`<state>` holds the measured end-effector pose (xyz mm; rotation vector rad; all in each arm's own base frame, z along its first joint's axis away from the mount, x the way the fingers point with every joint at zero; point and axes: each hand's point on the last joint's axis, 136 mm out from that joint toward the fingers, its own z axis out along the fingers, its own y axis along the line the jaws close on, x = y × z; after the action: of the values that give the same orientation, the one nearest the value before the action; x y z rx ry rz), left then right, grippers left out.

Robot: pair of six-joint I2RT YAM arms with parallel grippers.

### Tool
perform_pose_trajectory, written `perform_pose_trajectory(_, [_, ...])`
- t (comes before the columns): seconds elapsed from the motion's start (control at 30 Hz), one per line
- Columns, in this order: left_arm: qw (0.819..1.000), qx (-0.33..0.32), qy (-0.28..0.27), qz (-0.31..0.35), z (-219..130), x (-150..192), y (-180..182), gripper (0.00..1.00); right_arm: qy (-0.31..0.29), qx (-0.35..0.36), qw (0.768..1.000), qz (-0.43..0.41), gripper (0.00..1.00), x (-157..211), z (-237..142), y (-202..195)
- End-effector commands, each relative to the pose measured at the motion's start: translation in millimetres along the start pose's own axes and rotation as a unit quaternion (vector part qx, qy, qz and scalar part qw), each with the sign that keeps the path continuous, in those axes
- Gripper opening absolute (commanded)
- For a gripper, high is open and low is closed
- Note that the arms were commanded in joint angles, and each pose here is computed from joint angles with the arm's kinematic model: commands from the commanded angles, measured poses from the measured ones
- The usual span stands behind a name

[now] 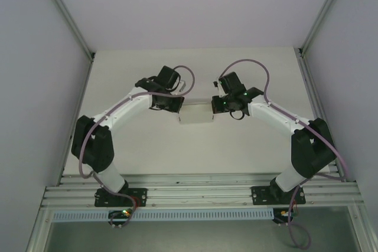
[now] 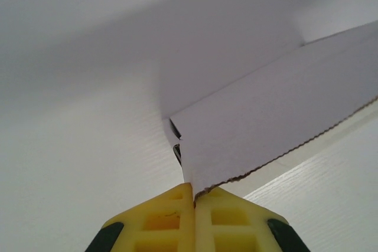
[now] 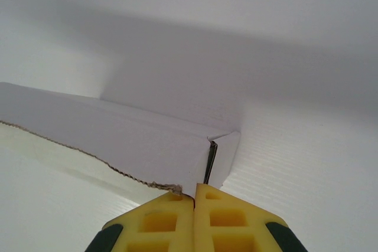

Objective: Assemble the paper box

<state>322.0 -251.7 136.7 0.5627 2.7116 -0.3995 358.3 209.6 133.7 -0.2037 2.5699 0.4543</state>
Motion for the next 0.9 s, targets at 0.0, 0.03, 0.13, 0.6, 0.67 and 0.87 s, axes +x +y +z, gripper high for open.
perform_pose_trajectory(0.0, [0.997, 0.031, 0.043, -0.059, -3, 8, -4, 0.00, 0.029, 0.039, 0.999, 0.008, 0.00, 13, 5, -7])
perform_pose_trajectory(0.03, [0.996, 0.033, 0.044, -0.071, -3, 7, -2, 0.00, 0.036, 0.050, 0.998, 0.008, 0.00, 17, 3, -10])
perform_pose_trajectory(0.13, [0.991, 0.072, 0.047, -0.100, -7, 3, -10, 0.00, 0.032, 0.060, 0.998, 0.012, 0.00, 17, 2, -12])
perform_pose_trajectory(0.6, [0.990, 0.013, 0.040, -0.136, 15, 10, 8, 0.00, 0.020, 0.042, 0.999, 0.022, 0.00, 18, 7, -3])
perform_pose_trajectory(0.67, [0.988, 0.027, 0.043, -0.149, 21, 14, 6, 0.00, 0.022, 0.042, 0.999, 0.025, 0.00, 21, 8, -5])
perform_pose_trajectory(0.87, [0.992, 0.013, 0.038, -0.123, 27, 21, 4, 0.00, 0.024, 0.032, 0.999, 0.020, 0.00, 27, 11, -2])
